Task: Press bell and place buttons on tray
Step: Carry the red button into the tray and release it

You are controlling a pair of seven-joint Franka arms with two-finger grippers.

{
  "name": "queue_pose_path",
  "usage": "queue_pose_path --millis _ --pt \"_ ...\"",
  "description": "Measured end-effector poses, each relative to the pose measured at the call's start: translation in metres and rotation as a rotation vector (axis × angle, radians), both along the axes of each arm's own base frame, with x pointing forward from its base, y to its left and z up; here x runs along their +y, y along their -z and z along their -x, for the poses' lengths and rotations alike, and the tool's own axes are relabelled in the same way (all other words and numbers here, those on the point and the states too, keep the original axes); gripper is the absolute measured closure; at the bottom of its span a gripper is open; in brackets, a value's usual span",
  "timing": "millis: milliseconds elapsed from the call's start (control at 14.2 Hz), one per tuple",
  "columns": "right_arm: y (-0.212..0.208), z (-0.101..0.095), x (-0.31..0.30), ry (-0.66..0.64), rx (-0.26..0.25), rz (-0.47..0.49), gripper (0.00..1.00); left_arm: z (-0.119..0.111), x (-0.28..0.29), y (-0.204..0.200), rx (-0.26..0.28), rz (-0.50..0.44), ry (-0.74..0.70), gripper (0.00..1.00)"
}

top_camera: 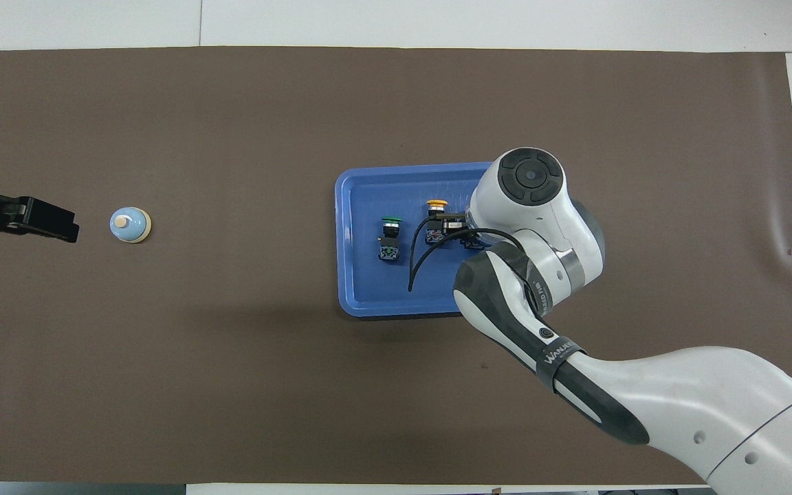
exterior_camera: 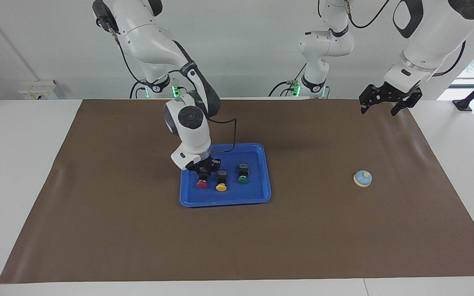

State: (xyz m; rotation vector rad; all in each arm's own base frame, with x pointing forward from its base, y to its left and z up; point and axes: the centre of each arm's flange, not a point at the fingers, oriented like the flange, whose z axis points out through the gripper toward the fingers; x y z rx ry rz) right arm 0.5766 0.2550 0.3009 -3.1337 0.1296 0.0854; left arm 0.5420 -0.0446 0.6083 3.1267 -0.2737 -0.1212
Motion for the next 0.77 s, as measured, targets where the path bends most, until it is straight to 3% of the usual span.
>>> queue_pose_path --millis 141,422,492,773 --pt "0.001 0.001 0.0 0.002 0.005 0.003 0.54 0.0 0.0 0.0 0.0 0.0 0.0 0.0" --pt "-0.026 -0.002 -0.004 0.007 -0.033 0.009 0.07 0.0 0.0 0.0 0.0 0.0 0.0 0.0" --pt "-0.044 -0.003 -0.01 0.004 -0.052 0.017 0.0 0.0 0.0 0.0 0.0 0.0 0.0 0.0" --pt "-0.134 -0.006 -0.079 -0.098 -0.079 0.096 0.0 0.0 0.0 0.0 0.0 0.0 0.0 0.0"
